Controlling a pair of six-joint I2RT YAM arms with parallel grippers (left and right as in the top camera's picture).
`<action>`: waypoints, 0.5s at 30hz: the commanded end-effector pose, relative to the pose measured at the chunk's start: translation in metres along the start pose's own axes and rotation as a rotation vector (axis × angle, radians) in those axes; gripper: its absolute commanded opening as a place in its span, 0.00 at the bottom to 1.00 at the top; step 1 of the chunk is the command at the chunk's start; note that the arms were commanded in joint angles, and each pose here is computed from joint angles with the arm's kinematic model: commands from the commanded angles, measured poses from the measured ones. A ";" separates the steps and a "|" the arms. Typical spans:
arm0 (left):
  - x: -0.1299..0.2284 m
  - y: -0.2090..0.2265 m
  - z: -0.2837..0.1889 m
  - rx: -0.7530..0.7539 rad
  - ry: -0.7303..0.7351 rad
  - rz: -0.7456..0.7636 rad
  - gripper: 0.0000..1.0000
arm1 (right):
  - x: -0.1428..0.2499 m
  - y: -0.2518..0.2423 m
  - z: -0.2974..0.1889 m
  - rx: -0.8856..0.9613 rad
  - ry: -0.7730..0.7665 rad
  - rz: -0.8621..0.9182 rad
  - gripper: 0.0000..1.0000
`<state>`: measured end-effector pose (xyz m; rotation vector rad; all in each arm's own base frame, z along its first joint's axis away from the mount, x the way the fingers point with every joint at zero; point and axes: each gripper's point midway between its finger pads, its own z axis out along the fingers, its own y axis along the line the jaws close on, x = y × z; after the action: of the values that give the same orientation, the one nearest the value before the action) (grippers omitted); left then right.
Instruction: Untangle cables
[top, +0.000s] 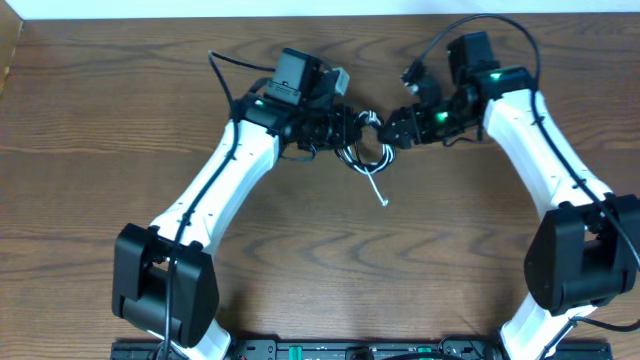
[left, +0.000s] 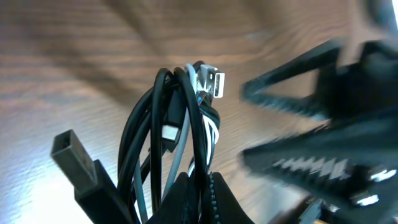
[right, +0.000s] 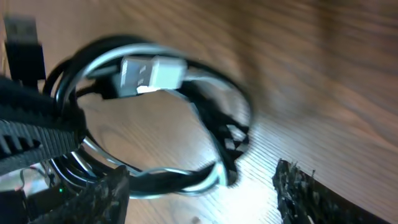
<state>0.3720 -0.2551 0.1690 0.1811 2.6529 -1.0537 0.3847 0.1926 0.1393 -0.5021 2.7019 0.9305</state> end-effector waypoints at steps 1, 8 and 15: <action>-0.005 -0.025 -0.012 0.136 0.006 0.031 0.07 | -0.004 0.006 0.001 0.054 -0.020 0.022 0.63; -0.007 -0.032 -0.015 0.172 0.004 0.032 0.07 | -0.003 -0.052 0.005 0.467 -0.093 0.294 0.67; -0.019 -0.049 -0.037 0.251 -0.052 0.068 0.07 | 0.014 -0.082 0.022 0.508 -0.082 0.399 0.64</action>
<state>0.3730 -0.2677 0.1949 0.2539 2.5431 -1.2755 0.4065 0.1666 0.0958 0.0049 2.8221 0.4158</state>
